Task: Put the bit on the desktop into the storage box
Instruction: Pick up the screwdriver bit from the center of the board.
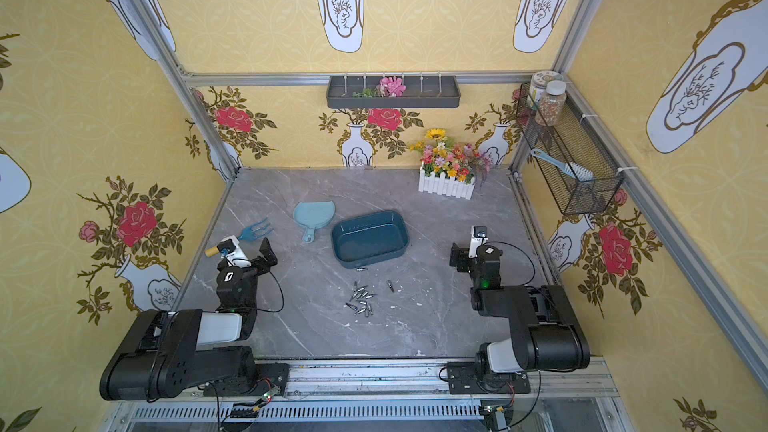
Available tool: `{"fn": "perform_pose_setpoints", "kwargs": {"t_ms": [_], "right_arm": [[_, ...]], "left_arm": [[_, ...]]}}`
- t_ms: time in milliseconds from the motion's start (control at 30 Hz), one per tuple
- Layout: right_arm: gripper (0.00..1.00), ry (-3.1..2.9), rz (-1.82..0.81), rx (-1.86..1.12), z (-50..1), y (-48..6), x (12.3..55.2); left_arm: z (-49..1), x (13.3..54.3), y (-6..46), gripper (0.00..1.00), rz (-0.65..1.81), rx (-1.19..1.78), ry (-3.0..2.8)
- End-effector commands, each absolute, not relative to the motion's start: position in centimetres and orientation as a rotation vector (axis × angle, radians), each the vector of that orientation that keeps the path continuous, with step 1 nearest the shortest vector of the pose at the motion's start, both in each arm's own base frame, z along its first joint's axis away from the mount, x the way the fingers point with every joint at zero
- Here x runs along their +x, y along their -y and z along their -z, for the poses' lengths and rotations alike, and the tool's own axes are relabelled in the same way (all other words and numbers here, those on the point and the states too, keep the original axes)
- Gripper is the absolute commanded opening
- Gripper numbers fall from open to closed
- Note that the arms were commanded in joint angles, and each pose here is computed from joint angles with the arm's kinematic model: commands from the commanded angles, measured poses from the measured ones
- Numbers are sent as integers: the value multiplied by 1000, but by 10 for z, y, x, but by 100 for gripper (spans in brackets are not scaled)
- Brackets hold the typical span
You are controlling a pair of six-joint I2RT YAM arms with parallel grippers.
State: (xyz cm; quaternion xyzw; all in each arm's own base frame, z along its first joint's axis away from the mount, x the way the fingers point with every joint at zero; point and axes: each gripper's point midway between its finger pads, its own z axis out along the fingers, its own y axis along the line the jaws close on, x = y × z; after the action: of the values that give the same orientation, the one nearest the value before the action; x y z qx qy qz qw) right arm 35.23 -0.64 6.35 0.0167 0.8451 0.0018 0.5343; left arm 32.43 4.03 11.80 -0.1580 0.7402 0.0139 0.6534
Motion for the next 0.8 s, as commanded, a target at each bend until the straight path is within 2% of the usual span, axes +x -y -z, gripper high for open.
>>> {"fn": "perform_pose_setpoints", "kwargs": {"t_ms": [0,267,500,633,767], "right_arm": [[97,-1963,-2,30,-76,4,359],[97,-1879,52,126,-110,18,338],[97,-1910,-72,160,-177,4,331],[97,-2046,-161,139,-193,-16,325],[97,-2184,-257,33,-199,-57,322]], "left_arm": [[-125,326,-39,100,-25,-346,-1654],[-145,313,-40,100,-19,-352,-1581],[-182,292,-37,100,-5,-355,-1471],[-220,284,-27,100,213,-447,-1378],[-235,282,-18,100,383,-522,-1362]]}}
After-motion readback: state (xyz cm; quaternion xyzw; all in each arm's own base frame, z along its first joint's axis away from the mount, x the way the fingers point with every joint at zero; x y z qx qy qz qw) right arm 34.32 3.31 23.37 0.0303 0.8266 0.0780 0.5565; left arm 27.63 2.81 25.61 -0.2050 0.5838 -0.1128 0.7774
